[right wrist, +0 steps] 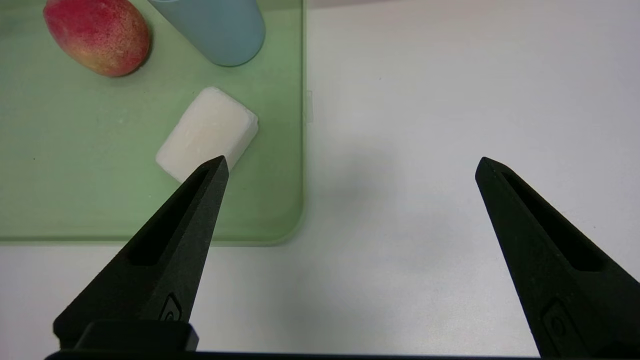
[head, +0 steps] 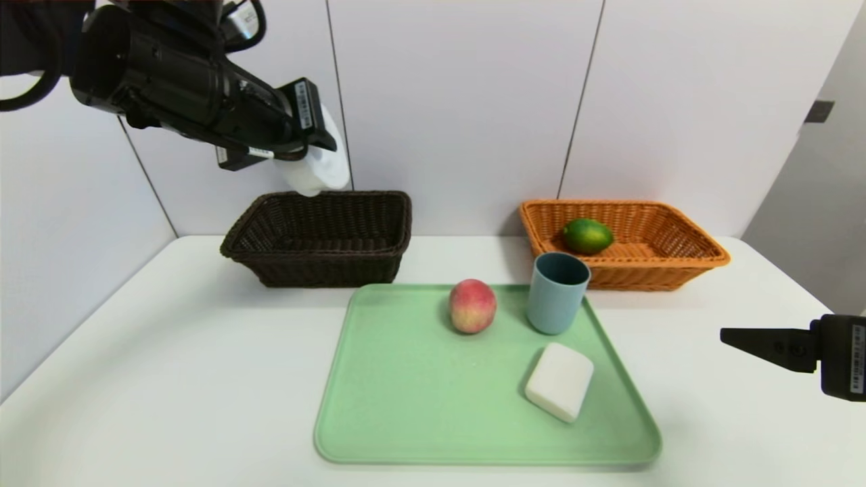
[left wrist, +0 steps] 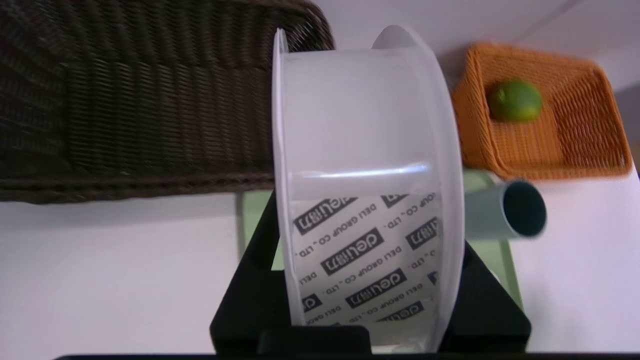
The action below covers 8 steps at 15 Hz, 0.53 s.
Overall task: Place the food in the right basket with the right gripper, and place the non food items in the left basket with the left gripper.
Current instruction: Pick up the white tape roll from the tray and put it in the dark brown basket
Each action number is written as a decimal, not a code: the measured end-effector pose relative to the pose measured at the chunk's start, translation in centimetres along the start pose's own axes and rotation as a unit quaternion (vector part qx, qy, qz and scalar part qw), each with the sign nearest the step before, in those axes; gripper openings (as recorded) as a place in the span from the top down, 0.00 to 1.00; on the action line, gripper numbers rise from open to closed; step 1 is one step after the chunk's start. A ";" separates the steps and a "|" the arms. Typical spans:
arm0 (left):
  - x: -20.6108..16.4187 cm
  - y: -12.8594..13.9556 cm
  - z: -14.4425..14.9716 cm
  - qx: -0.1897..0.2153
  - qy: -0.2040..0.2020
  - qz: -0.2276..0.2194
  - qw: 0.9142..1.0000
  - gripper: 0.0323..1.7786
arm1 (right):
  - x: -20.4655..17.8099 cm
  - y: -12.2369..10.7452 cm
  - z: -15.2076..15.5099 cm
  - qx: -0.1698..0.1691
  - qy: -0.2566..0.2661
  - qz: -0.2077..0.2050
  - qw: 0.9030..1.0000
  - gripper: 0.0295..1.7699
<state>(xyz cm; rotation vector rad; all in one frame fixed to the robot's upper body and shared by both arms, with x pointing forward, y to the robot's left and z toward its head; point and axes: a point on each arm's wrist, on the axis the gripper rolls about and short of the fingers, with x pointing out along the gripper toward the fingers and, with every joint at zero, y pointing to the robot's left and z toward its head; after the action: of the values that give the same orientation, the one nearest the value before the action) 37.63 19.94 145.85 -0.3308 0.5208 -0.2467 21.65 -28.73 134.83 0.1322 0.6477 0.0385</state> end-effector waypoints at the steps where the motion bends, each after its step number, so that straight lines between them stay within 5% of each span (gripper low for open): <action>1: 0.5 1.3 0.8 -0.011 -0.015 0.017 1.000 0.68 | 0.0 0.0 0.0 0.000 0.000 0.000 1.000 0.04; 8: 8.8 9.2 1.4 -0.073 -0.004 0.119 0.990 0.68 | 0.3 0.0 0.1 0.006 0.003 -0.003 1.000 0.03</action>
<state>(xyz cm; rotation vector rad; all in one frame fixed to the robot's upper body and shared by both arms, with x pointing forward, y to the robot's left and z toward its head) 47.07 25.99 139.72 -0.4090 0.5666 0.0236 21.89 -28.75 134.72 0.1409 0.6541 0.0296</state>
